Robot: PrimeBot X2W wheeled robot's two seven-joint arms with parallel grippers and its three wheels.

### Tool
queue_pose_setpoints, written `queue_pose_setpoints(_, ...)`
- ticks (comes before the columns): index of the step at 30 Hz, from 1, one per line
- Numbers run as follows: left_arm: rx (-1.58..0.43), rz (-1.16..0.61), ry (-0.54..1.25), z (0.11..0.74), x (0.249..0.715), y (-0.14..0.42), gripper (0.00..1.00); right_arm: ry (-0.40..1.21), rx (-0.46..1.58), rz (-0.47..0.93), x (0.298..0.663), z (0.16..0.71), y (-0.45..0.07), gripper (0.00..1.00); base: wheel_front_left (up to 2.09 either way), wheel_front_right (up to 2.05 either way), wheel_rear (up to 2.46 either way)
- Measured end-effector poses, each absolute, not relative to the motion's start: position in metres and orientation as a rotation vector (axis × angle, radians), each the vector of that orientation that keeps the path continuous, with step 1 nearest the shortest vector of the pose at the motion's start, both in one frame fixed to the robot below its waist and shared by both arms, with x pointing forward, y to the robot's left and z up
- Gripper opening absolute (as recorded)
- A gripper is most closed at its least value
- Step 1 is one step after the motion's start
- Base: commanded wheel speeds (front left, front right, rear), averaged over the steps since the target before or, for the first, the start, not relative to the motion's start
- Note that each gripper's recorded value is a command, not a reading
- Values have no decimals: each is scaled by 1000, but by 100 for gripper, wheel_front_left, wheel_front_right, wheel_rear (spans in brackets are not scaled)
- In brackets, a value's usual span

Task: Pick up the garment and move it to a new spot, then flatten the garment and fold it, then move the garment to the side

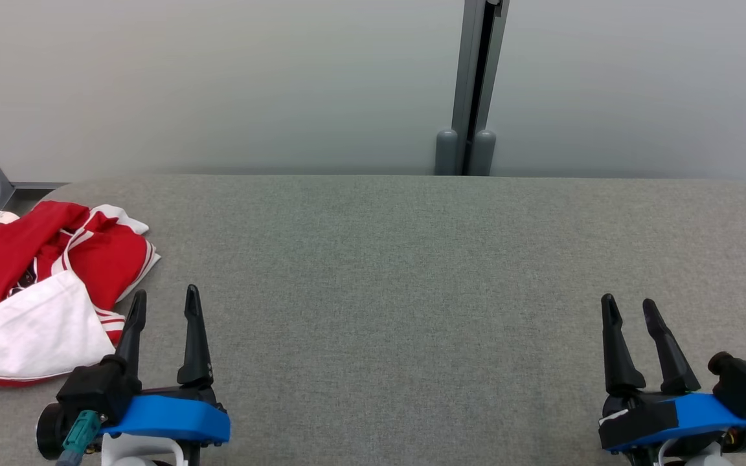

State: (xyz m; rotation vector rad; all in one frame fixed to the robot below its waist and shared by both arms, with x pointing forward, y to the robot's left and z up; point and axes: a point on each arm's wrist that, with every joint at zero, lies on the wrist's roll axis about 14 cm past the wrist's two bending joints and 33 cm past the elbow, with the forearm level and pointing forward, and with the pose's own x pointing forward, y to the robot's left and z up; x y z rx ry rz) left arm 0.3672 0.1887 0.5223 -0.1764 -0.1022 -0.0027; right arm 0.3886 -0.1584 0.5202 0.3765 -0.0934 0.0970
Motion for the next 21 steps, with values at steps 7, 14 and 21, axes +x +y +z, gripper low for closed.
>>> queue_pose_setpoints(7, -134, -3, -85, 514, 365, 189, 100, -99, 319, 108, 387, 519, -156, 100, 0, 0, 0)
queue_pose_setpoints(14, -109, -5, -81, 512, 364, 188, 100, -95, 263, 120, 386, 517, -153, 100, 0, 0, 0)
queue_pose_setpoints(21, -86, -9, -80, 514, 363, 186, 100, -106, 208, 141, 387, 521, -148, 100, 0, 0, 0)
